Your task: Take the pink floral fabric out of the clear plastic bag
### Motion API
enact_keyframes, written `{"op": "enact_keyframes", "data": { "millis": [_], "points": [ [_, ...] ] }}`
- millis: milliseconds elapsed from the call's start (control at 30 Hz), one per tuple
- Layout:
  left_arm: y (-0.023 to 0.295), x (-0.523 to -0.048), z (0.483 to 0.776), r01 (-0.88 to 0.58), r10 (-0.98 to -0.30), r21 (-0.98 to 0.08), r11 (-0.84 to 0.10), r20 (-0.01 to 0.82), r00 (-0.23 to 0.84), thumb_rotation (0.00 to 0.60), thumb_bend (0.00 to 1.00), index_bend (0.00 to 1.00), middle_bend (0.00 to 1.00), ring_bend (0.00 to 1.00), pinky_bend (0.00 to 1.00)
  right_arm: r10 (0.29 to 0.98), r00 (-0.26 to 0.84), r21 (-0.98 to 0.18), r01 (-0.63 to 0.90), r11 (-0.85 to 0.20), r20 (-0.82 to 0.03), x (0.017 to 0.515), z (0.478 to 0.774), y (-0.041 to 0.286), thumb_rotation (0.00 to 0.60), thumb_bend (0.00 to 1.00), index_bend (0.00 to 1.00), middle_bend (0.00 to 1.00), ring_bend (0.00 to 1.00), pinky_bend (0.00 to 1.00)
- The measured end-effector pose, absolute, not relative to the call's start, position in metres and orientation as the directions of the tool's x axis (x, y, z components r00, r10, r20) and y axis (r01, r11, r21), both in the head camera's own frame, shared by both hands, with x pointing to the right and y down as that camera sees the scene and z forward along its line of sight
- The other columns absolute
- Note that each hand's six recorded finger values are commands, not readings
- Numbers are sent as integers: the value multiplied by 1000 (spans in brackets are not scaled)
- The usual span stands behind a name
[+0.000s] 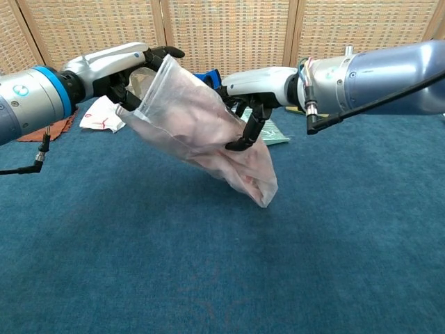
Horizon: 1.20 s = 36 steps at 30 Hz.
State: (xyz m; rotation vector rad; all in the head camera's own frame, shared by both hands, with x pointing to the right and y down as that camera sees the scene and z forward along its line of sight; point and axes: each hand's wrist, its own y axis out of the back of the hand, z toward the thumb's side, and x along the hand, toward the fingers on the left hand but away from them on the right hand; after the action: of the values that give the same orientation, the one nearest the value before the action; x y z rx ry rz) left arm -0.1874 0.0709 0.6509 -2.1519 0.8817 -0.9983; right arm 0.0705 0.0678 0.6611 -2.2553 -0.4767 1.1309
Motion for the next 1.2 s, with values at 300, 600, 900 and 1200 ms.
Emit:
{"op": "enact_keyframes", "data": {
  "millis": [300, 600, 900, 1200],
  "points": [
    [54, -166, 665, -326, -770, -727, -605, 428, 474, 600, 669, 754, 0, 0, 0, 629, 497, -723, 3, -691, -598, 127, 656, 60, 600, 0, 0, 0, 0, 0],
    [46, -153, 652, -361, -781, -724, -588, 393, 485, 600, 669, 755, 0, 0, 0, 658, 419, -762, -150, -630, -626, 202, 654, 74, 600, 0, 0, 3, 0, 0],
    [38, -133, 629, -416, -797, -713, -565, 339, 501, 600, 669, 755, 0, 0, 0, 636, 426, -765, -329, -553, -643, 240, 657, 103, 600, 15, 99, 126, 24, 94],
    [30, -117, 612, -427, -806, -723, -543, 304, 509, 600, 669, 755, 0, 0, 0, 579, 571, -813, -440, -382, -582, 240, 656, 124, 600, 241, 199, 241, 147, 159]
  ]
}}
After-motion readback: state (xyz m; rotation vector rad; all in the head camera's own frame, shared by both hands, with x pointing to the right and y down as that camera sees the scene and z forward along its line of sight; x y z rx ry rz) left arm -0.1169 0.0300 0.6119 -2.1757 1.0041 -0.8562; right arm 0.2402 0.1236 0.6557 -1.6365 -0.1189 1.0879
